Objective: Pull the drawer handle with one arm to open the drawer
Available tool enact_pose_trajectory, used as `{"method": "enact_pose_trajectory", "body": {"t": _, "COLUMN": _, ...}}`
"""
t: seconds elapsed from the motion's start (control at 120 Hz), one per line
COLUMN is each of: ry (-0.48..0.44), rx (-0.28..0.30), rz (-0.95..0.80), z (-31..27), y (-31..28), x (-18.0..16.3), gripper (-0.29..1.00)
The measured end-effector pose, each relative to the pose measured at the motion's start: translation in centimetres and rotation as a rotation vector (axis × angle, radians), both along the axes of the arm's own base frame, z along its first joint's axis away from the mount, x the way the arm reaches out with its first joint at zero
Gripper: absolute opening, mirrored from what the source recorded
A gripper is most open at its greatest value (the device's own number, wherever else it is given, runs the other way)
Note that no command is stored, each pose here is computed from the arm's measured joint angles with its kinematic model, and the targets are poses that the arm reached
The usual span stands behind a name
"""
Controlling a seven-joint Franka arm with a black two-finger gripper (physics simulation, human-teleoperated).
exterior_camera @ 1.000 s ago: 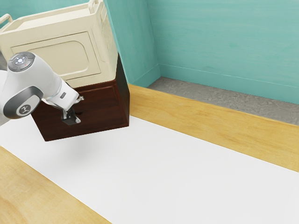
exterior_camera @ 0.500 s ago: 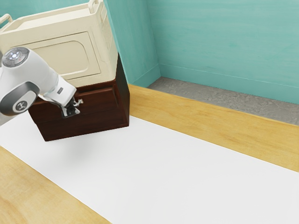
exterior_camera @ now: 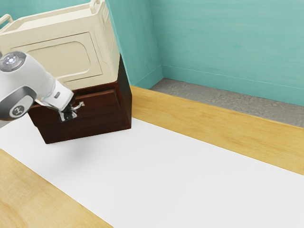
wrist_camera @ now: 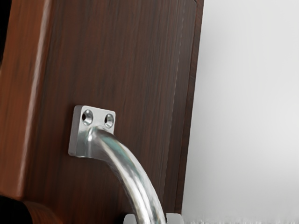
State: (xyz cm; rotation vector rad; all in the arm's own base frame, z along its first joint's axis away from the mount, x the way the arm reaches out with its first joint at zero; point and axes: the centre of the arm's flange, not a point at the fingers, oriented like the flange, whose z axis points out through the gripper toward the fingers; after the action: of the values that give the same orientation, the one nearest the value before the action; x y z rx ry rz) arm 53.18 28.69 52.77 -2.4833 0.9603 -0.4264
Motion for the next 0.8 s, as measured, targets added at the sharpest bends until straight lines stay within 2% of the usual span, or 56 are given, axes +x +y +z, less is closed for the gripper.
{"method": "enact_pose_trajectory", "body": {"t": 0.208, "ry": -0.004, "rx": -0.004, "rz": 0.0, "z": 0.0, "y": -0.1, "x": 0.0, "gripper": -0.02}}
{"method": "enact_pose_trajectory", "body": {"t": 0.542, "ry": -0.005, "rx": 0.029, "rz": -0.008, "z": 0.8, "y": -1.7, "x": 0.0, "gripper": -0.04}}
{"method": "enact_pose_trajectory", "body": {"t": 0.8, "ry": -0.005, "rx": 0.033, "rz": 0.002, "z": 1.2, "y": -2.8, "x": -1.8, "gripper": -0.07}}
